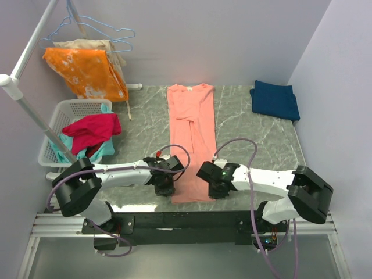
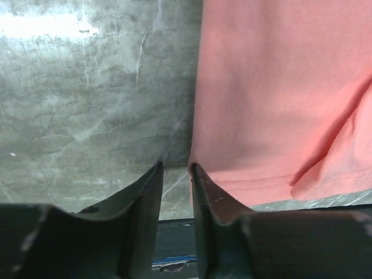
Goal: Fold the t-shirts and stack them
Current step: Fold the tshirt
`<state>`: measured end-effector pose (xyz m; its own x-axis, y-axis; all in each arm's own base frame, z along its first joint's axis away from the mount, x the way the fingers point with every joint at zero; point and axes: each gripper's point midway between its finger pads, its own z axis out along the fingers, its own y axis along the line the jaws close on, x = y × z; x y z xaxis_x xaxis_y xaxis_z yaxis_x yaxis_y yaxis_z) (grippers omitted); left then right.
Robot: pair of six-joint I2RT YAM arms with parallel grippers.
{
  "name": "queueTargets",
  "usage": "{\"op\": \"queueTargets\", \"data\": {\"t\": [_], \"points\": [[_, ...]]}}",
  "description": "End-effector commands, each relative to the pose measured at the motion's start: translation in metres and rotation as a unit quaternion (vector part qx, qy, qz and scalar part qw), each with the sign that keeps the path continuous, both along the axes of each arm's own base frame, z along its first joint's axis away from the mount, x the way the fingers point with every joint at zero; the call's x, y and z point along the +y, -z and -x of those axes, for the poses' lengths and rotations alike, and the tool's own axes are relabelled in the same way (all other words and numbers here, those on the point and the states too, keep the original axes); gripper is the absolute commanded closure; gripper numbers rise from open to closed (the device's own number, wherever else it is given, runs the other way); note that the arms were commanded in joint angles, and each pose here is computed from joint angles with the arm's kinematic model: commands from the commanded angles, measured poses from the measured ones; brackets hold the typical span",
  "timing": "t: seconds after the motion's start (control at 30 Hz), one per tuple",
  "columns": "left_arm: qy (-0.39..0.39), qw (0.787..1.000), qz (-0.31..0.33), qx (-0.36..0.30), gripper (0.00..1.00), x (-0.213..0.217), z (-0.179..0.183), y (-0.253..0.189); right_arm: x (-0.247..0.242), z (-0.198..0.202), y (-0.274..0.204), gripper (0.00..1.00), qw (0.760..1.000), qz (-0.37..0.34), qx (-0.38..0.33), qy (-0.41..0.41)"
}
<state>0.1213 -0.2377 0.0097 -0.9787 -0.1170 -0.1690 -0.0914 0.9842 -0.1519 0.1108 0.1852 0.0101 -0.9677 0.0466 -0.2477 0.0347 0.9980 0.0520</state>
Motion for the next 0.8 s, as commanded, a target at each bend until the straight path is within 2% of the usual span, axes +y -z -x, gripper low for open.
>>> {"op": "queueTargets", "data": {"t": [0.0,0.2,0.3,0.33,0.4,0.47,0.77], "points": [[-0.005,0.996,-0.069,0.055,0.71,0.038,0.032,0.035,-0.039,0.022,0.019,0.79,0.998,0.061,0.030,0.013],[-0.005,0.996,-0.069,0.058,0.88,0.038,0.034,0.037,-0.046,0.027,0.021,0.74,0.998,0.058,0.032,0.016],[-0.005,0.996,-0.072,0.059,0.92,0.039,0.034,0.039,-0.046,0.027,0.021,0.75,0.998,0.059,0.033,0.016],[-0.005,0.996,-0.072,0.059,0.92,0.039,0.034,0.039,-0.047,0.028,0.021,0.78,0.997,0.060,0.035,0.016],[-0.006,0.995,-0.075,0.060,0.96,0.041,0.035,0.040,-0.047,0.028,0.022,0.93,0.997,0.062,0.035,0.016],[-0.006,0.995,-0.076,0.060,0.99,0.041,0.035,0.041,-0.047,0.028,0.022,1.00,0.997,0.063,0.036,0.016],[-0.027,0.994,-0.090,0.047,0.99,0.052,0.033,0.036,-0.047,0.026,0.015,1.00,0.997,0.061,0.028,0.027]]}}
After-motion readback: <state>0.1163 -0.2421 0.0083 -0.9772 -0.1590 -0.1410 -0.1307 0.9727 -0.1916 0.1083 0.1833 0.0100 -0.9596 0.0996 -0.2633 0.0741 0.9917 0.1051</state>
